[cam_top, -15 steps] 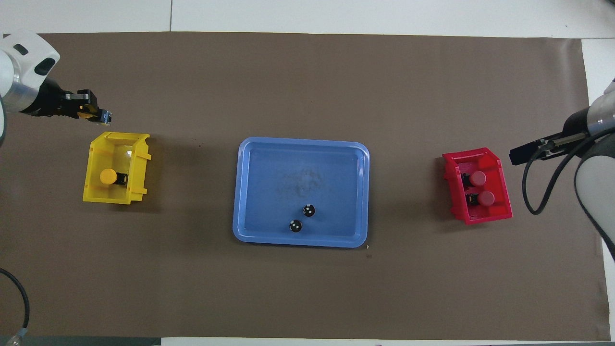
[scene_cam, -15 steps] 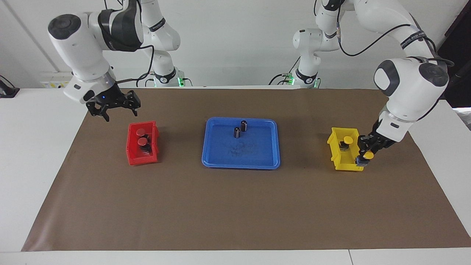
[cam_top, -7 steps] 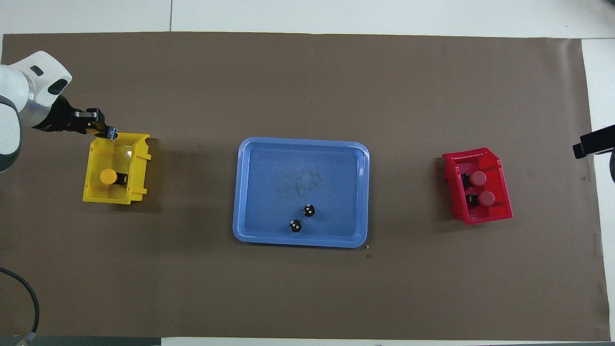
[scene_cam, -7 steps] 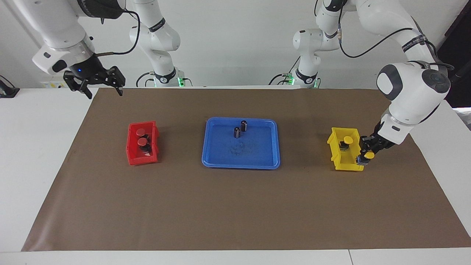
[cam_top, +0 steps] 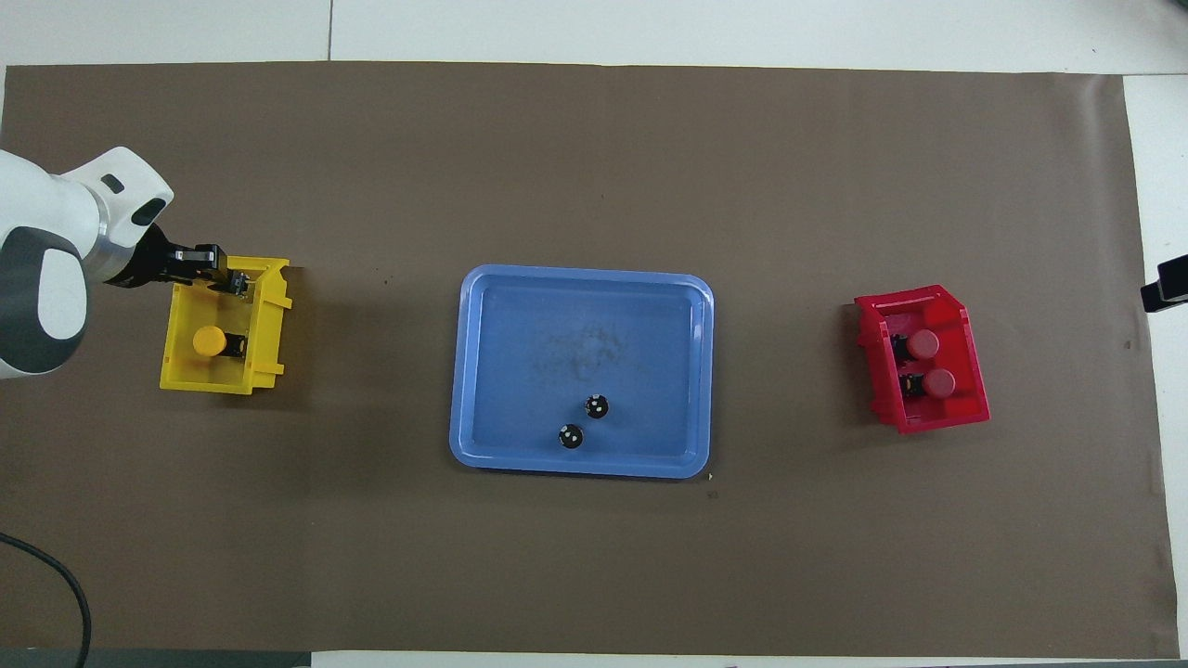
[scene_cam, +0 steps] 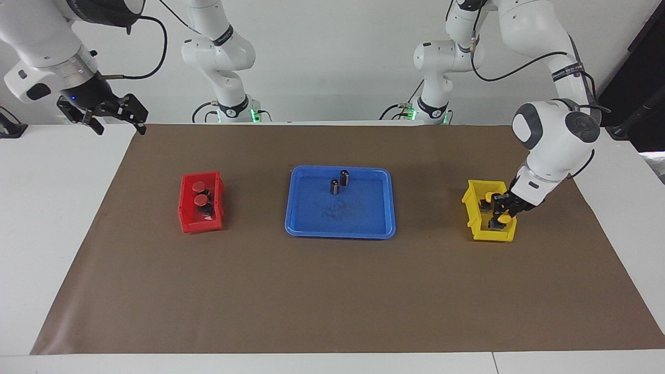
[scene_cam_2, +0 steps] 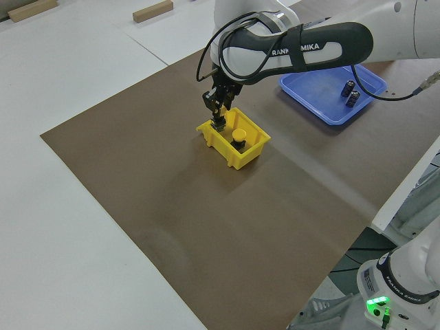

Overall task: Sort red and yellow buttons by color
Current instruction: 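Release the yellow button into the yellow bin with the left gripper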

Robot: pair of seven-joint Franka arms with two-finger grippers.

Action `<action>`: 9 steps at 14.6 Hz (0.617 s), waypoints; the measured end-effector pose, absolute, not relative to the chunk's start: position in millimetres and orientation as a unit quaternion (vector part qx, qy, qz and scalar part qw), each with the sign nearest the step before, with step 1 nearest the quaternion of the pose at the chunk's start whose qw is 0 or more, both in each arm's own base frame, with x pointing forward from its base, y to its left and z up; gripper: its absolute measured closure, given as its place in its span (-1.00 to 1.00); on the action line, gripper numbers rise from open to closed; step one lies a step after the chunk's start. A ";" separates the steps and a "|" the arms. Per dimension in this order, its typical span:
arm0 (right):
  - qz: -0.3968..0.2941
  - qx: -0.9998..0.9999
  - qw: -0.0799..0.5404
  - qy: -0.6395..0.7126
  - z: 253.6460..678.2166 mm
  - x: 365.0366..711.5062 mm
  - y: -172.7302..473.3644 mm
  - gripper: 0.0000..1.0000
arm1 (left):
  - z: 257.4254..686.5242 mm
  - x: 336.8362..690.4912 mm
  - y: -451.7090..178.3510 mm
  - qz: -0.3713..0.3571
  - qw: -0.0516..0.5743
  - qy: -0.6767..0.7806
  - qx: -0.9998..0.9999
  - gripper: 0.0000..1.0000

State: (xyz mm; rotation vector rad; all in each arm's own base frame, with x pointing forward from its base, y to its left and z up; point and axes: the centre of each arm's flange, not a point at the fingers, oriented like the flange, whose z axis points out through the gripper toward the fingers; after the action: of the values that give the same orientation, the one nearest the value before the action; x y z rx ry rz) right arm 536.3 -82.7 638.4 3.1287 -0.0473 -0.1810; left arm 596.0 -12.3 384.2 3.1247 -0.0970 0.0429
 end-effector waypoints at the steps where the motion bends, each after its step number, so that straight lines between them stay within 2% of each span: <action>1: -0.060 0.998 0.004 -0.019 637.7 535.7 -80.8 -1.00 | 378.6 593.8 -12.3 0.013 0.007 -0.031 0.999 0.18; 3: -0.063 0.998 0.003 -0.023 636.2 535.0 -82.5 -1.00 | 373.7 591.8 -12.2 0.013 0.007 -0.031 0.999 0.17; 4: -0.064 0.998 0.003 -0.025 635.6 534.7 -84.5 -1.00 | 374.5 592.3 -12.2 0.015 0.007 -0.031 0.999 0.02; 6: -0.065 0.998 0.003 -0.026 634.2 534.6 -85.1 -1.00 | 382.3 595.2 -12.7 0.020 0.007 -0.031 0.999 -0.40; 7: -0.065 0.998 0.003 -0.026 634.1 534.6 -84.8 -1.00 | 390.6 596.5 -13.3 0.019 0.008 -0.032 0.999 -0.41; 9: -0.065 0.998 0.003 -0.025 634.0 534.8 -84.0 -1.00 | 420.0 599.0 -16.8 0.005 0.010 -0.036 0.999 -0.55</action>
State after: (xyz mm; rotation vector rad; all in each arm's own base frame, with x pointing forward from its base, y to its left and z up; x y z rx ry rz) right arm 534.8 -84.0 634.0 3.1277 -0.0779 -0.2053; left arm 599.0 -16.8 420.0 3.1202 -0.1109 0.0168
